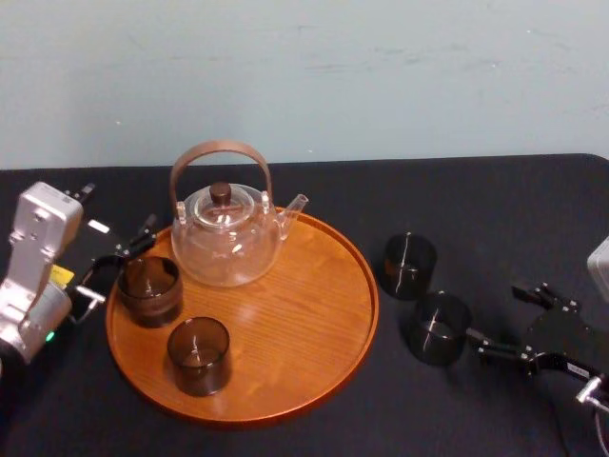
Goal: Pick up the glass from the table and place it on the tray.
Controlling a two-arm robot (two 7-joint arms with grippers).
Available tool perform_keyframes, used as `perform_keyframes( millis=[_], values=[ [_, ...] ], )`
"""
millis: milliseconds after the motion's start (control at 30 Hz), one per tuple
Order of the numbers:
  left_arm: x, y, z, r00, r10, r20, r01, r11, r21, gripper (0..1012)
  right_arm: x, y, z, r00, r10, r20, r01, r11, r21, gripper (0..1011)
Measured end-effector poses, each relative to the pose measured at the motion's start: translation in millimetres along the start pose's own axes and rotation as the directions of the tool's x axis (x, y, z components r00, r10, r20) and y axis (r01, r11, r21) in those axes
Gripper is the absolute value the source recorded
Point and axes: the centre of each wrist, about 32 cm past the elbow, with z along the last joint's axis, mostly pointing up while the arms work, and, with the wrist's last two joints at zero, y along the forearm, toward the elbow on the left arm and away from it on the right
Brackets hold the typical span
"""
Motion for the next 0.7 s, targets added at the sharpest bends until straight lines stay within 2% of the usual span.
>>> perform_keyframes(
  millis=[267,700],
  values=[
    [0.0,0,0.0,1.0,0.0,0.0,0.0,1.0,0.0,1001,-1.2,4.1,1.5,0.999,0.035,0.004,-0.035,0.999,-0.026,1002],
    [0.0,0,0.0,1.0,0.0,0.0,0.0,1.0,0.0,1001,-3.2,13.2,1.3,0.997,0.08,-0.014,-0.08,0.996,-0.038,1002]
  ],
)
